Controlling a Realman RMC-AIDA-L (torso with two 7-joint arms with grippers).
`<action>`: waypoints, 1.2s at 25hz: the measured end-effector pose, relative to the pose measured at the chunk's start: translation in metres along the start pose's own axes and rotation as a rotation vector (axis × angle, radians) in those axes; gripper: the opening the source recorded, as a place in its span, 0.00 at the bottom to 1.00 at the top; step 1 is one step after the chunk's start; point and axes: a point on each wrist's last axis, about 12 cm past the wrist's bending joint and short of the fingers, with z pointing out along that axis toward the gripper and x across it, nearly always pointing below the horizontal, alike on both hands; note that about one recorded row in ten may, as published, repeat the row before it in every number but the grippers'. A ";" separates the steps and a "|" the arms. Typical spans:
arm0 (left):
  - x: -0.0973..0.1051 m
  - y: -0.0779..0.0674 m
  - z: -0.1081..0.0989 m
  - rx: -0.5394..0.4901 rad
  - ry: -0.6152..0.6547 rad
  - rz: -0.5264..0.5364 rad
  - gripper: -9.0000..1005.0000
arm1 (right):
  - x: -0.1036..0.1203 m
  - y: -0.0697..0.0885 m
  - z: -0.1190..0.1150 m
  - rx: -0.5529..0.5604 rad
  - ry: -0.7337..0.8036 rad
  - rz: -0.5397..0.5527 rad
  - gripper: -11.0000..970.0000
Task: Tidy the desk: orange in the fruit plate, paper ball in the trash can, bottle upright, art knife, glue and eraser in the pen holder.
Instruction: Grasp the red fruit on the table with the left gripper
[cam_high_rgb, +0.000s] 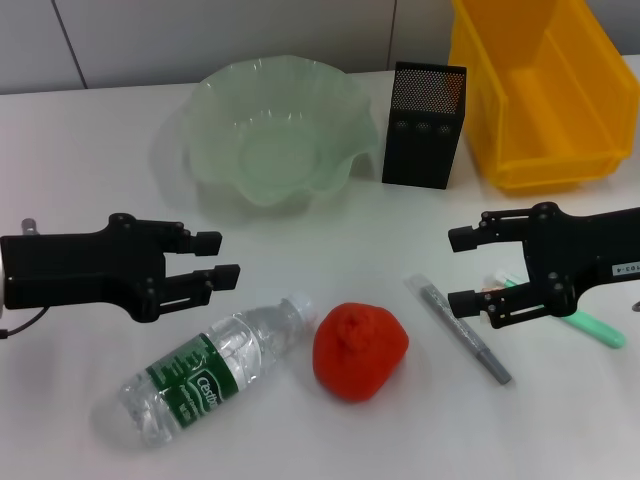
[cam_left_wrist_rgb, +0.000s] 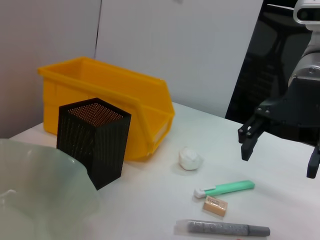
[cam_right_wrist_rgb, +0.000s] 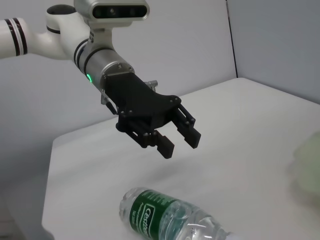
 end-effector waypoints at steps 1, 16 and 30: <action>-0.001 0.000 0.001 0.003 0.001 0.004 0.45 | 0.000 0.000 0.000 0.002 -0.003 0.002 0.86; -0.005 0.000 0.005 0.016 0.006 0.015 0.48 | 0.007 0.004 -0.005 0.029 -0.043 0.026 0.86; -0.007 0.003 0.005 -0.011 0.003 -0.039 0.51 | 0.008 0.005 -0.004 0.026 -0.043 0.046 0.86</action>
